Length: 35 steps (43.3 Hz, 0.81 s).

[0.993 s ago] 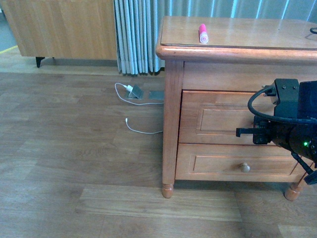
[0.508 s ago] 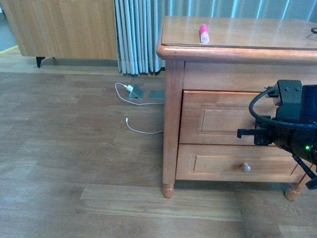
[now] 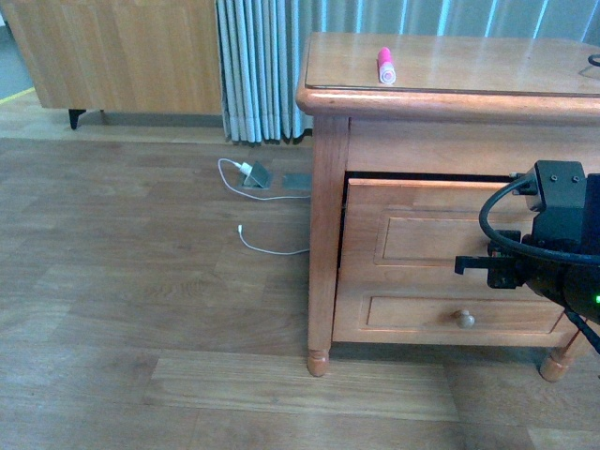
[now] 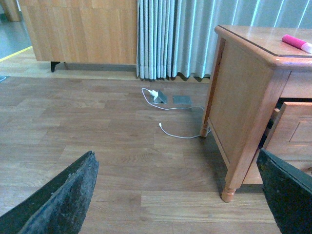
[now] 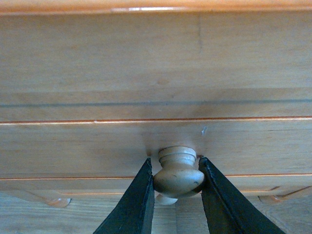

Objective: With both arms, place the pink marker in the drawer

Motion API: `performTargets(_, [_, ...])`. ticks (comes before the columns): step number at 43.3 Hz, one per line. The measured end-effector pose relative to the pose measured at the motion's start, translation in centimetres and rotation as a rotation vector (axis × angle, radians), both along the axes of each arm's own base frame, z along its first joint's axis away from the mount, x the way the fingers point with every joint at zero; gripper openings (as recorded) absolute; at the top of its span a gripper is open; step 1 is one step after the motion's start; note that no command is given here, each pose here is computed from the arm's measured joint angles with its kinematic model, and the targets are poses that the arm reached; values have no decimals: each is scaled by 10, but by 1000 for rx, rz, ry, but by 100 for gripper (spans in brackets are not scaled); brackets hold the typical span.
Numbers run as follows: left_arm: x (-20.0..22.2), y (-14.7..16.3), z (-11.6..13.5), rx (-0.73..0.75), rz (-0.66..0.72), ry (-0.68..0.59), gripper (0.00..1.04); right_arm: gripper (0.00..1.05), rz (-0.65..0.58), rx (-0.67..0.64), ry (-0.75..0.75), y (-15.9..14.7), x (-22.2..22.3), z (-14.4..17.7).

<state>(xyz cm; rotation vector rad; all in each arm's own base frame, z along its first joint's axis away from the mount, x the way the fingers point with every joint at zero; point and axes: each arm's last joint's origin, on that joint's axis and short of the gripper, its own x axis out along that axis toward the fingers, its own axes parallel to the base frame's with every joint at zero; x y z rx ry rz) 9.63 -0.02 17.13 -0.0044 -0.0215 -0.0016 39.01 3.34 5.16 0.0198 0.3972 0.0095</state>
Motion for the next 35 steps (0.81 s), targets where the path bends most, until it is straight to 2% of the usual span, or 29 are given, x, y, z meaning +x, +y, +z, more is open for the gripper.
performTargets(13, [0, 0, 0, 0, 0, 0, 99, 23, 14, 18, 5, 3, -32, 0])
performTargets(35, [0, 0, 0, 0, 0, 0, 99, 22, 39, 108, 60, -10, -140, 6])
